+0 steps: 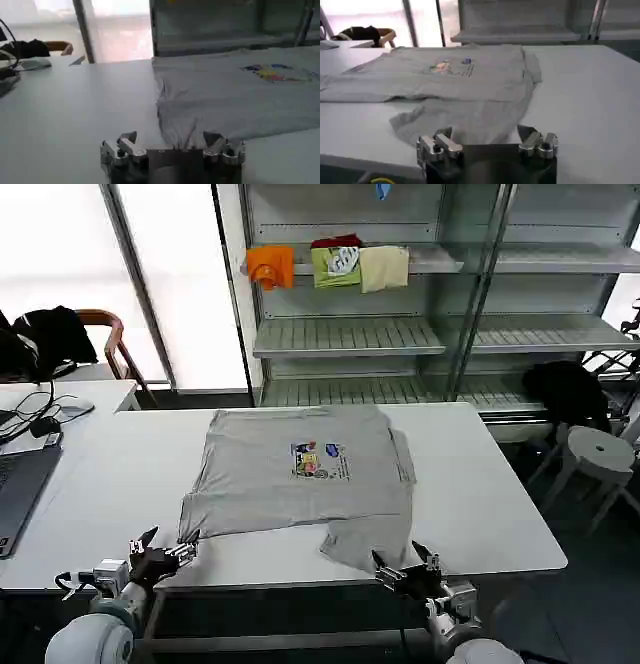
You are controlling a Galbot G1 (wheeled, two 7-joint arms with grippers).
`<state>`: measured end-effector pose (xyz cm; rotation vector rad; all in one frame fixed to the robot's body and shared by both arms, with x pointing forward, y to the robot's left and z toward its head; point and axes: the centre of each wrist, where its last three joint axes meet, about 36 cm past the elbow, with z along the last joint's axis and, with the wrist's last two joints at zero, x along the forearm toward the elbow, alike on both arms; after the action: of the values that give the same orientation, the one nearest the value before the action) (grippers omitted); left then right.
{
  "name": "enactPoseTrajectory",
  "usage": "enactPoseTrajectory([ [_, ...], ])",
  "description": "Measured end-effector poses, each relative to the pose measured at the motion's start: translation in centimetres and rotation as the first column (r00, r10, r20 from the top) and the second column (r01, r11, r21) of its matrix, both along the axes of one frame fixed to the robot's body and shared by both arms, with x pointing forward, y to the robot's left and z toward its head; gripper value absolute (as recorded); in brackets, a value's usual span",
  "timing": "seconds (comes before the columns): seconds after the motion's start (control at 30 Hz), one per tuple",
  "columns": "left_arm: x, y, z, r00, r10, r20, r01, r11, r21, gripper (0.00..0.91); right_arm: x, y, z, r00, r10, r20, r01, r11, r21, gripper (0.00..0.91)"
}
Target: Fold and organize the clothes.
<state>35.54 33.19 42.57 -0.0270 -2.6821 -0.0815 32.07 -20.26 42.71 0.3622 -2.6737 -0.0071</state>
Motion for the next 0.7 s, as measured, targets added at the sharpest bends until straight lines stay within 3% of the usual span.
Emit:
enactPoseTrajectory([
  [0.07,0.01,-0.07,-0.28,1.000,-0.001,-0.003,0.001,1.000,0.001,0.161,-0.06,0.05,-0.14,1.000,0.002,-0.003,-0.002,1.000,0.000,0.000],
  [0.13,-0.01,-0.17,-0.50,1.000,-0.005,-0.005,0.005,1.000,0.001,0.030,-0.09,0.07,-0.18,1.000,0.003,-0.004,-0.003,1.000,-0.001,0.000],
  [0.17,-0.01,-0.22,-0.57,1.000,-0.006,-0.005,0.006,1.000,0.001,0.010,-0.09,0.09,-0.19,1.000,0.003,-0.004,-0.003,1.000,0.000,0.000],
  [0.7,0.14,-0.70,-0.72,0.999,-0.038,0.015,0.038,0.999,-0.008,0.000,-0.08,0.09,0.25,1.000,-0.017,0.013,0.016,0.999,0.030,0.000],
])
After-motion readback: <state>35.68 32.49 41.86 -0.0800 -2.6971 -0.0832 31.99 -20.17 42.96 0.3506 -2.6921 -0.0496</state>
